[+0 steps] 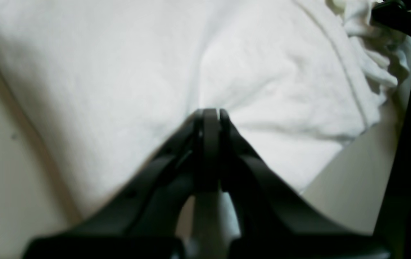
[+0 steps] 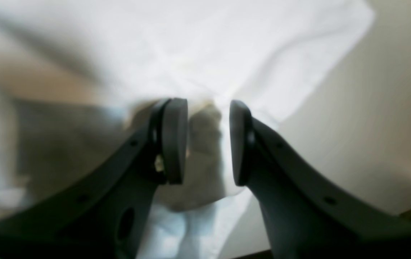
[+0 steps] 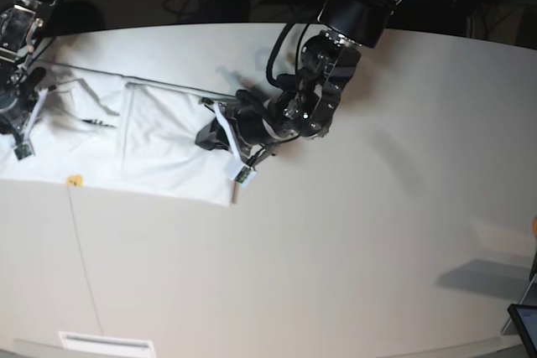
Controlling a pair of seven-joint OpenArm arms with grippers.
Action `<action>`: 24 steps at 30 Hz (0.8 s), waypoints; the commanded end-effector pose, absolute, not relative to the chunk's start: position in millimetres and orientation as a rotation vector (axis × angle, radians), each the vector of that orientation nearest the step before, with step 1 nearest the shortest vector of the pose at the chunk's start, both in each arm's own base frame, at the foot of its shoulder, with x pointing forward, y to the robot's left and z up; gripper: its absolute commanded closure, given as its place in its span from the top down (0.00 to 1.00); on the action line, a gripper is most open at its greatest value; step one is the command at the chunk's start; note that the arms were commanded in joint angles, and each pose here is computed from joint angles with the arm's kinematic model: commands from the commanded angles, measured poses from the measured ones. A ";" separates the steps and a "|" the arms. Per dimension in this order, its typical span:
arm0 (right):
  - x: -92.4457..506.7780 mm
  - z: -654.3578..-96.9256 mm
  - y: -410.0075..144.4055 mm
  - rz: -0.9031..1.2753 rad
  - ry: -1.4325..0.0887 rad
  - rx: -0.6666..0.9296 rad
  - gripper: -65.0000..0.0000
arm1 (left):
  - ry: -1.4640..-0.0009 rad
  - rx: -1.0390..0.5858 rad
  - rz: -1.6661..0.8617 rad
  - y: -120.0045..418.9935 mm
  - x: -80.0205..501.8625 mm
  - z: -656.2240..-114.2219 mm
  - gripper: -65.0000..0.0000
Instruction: Fold the T-shirt properly
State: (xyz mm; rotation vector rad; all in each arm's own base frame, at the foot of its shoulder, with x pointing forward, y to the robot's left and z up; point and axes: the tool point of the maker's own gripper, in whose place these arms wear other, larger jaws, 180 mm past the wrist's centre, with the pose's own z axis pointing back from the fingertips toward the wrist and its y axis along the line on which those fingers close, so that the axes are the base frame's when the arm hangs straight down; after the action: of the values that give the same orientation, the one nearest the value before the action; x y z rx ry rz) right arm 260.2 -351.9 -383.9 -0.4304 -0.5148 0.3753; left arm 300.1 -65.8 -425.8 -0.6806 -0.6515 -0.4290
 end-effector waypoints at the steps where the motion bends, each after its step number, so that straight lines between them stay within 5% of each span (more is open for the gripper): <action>1: 272.5 -363.5 -359.8 0.376 -0.564 -0.473 0.30 | -0.540 -0.499 -0.443 -22.1 288.9 -460.6 0.00; 14: 274.1 -314.5 -397.8 0.208 -0.570 -0.563 0.31 | -0.567 -0.408 -0.297 58.1 265.3 -462.5 0.00; 20: 264.4 -304.1 -403.8 0.107 -0.577 -0.461 0.67 | -0.600 -0.361 -0.298 85.9 257.8 -450.4 0.00; 24: 265.7 -304.9 -389.3 0.100 -0.592 -0.334 0.76 | -0.620 -0.348 -0.297 93.2 250.9 -442.0 0.00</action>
State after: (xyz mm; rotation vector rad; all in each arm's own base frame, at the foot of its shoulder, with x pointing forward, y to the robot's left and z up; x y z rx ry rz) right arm 257.9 -377.3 -324.9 -0.2805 -0.5482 0.0943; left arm 269.1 74.1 -417.9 -0.4533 -0.7473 -0.2729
